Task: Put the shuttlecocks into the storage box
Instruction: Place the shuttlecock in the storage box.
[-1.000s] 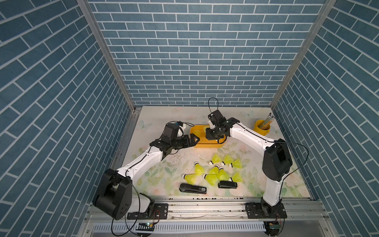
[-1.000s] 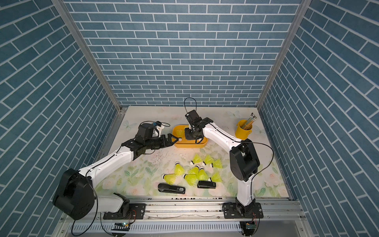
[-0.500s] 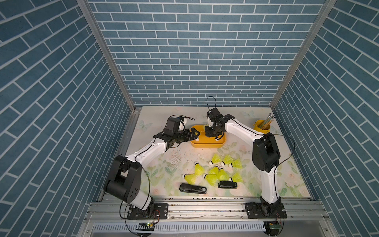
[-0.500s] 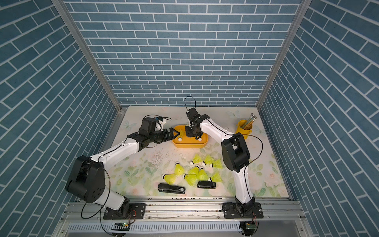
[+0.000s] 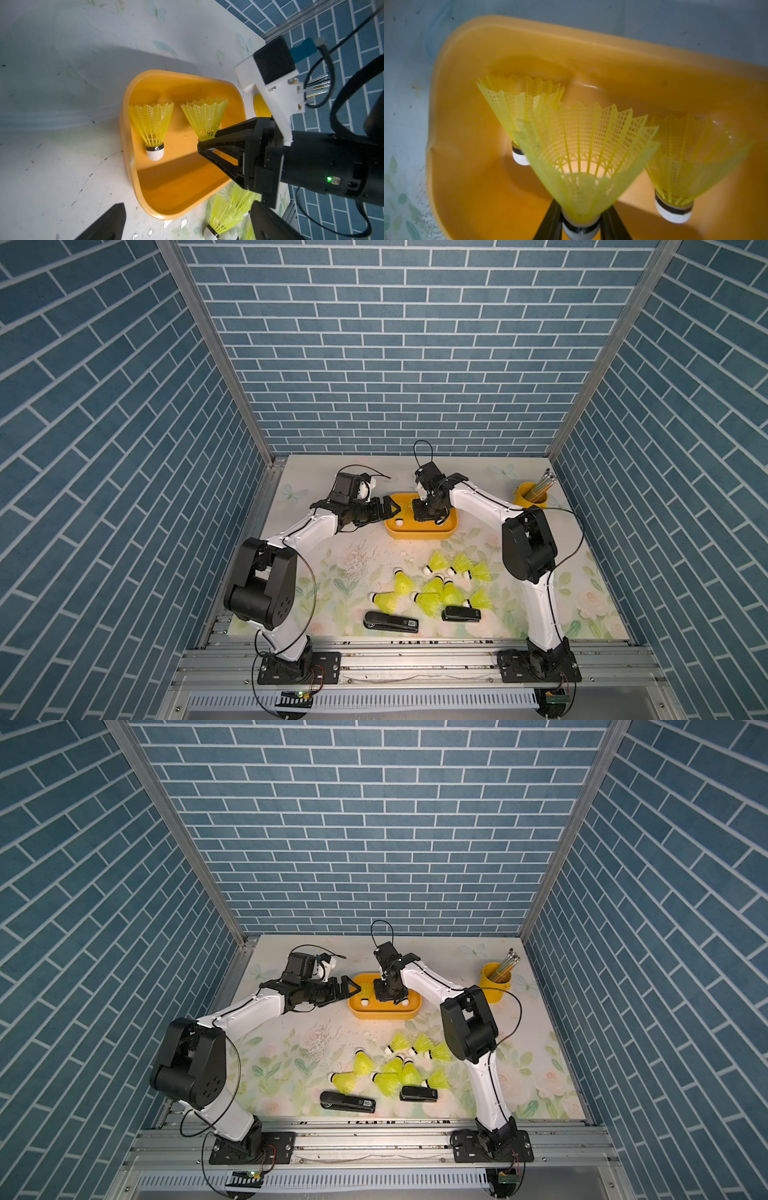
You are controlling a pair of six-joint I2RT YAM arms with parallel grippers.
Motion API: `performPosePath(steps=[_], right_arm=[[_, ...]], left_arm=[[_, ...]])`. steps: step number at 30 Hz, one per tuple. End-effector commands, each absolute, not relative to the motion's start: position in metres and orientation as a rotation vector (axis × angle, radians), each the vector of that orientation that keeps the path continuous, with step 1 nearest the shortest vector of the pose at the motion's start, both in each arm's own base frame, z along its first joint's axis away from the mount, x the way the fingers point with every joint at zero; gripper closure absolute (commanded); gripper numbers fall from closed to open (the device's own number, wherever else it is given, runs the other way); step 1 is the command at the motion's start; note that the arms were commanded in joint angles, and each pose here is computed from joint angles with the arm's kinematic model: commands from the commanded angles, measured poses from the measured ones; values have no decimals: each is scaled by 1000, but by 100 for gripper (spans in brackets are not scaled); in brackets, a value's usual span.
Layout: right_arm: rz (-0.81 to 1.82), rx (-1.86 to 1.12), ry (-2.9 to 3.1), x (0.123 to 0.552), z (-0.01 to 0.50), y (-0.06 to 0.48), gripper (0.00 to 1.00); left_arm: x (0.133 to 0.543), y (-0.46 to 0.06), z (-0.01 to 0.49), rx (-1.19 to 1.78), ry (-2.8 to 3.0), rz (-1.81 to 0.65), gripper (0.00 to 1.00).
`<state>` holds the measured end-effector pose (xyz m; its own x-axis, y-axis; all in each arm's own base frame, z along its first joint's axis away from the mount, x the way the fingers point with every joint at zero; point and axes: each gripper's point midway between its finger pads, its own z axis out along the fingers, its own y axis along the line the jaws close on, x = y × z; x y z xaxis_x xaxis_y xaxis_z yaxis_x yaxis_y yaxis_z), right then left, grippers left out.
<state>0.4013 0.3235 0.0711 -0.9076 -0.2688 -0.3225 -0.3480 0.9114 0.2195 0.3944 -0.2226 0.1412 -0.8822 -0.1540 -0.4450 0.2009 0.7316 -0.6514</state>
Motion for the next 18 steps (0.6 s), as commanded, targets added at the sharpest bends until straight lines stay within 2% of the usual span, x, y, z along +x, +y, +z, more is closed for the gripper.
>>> performPosePath(steps=[1, 18], right_arm=[[363, -483, 2821, 400, 58, 319, 81], [309, -420, 2859, 402, 45, 301, 81]], left_arm=[[397, -224, 147, 63, 2440, -1009, 0], [395, -223, 147, 64, 2436, -1006, 0]])
